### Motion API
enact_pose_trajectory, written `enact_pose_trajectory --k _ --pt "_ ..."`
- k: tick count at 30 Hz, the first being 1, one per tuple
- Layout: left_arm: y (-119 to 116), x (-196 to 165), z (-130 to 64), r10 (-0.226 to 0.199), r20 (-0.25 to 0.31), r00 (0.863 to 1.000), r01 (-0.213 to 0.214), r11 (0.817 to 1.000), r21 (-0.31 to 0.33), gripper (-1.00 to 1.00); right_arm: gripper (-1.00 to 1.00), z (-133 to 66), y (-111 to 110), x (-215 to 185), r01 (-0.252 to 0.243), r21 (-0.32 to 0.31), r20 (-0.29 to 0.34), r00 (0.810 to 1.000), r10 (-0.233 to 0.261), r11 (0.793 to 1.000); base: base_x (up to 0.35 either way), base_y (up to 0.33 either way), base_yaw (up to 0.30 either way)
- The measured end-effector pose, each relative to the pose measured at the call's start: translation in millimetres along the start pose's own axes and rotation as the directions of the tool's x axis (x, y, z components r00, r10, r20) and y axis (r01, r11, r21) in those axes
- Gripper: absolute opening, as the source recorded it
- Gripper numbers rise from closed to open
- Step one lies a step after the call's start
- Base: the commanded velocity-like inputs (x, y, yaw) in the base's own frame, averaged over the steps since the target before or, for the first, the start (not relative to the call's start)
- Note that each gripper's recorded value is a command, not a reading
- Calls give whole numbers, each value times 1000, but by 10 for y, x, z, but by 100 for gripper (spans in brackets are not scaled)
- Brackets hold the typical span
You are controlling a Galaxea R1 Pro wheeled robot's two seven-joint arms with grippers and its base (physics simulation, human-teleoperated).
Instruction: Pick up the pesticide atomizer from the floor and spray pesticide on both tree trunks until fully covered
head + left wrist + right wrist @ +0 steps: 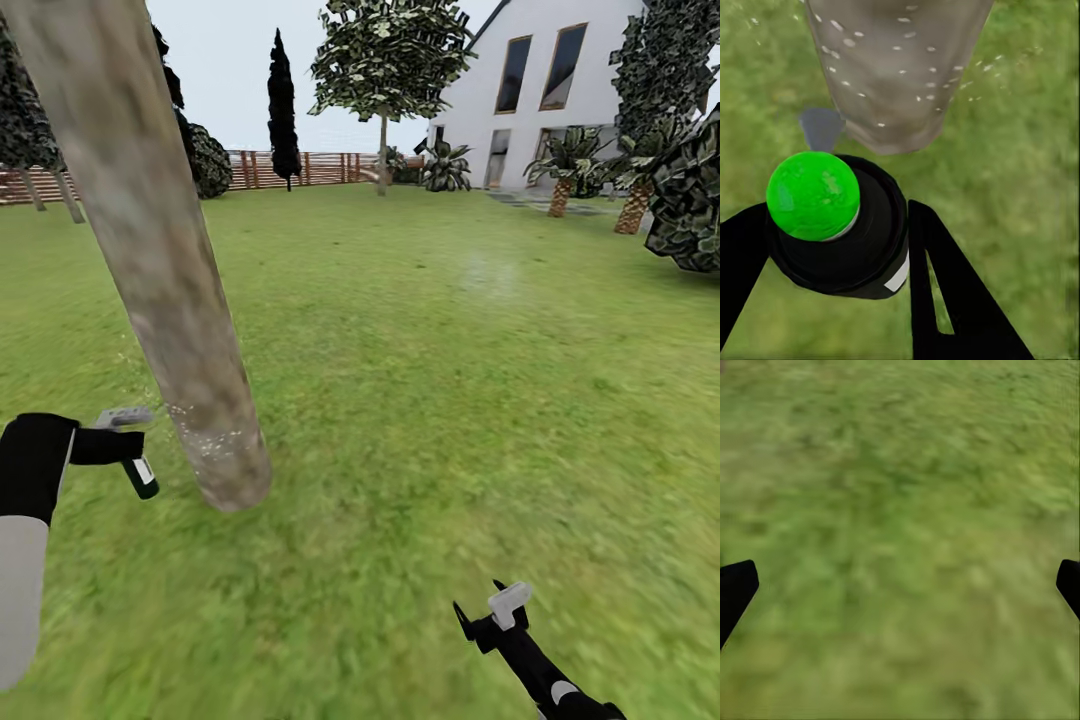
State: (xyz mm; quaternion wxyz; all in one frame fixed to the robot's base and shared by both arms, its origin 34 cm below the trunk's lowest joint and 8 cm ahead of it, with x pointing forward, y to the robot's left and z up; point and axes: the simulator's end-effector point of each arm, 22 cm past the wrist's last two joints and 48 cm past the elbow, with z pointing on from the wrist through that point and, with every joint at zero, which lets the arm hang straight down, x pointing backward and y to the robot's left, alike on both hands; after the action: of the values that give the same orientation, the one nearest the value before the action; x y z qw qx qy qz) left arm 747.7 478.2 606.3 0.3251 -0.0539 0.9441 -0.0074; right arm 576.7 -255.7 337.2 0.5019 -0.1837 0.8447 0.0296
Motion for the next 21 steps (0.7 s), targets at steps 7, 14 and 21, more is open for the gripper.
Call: enact_pose_trajectory --k 7,14,21 --pt "-122 13 -4 14 -5 1000 -14 998 55 -100 100 0 9 -3 1 -3 1 1000 -1 1000 104 -264 18" --pt "-63 24 -9 25 -12 1000 -24 999 35 -100 100 1 5 -1 2 -3 0 1000 -2 1000 61 -270 0" --pt "-45 9 -18 44 -16 999 -44 999 25 -100 100 2 5 2 1 -2 0 1000 -1 1000 -173 -242 0"
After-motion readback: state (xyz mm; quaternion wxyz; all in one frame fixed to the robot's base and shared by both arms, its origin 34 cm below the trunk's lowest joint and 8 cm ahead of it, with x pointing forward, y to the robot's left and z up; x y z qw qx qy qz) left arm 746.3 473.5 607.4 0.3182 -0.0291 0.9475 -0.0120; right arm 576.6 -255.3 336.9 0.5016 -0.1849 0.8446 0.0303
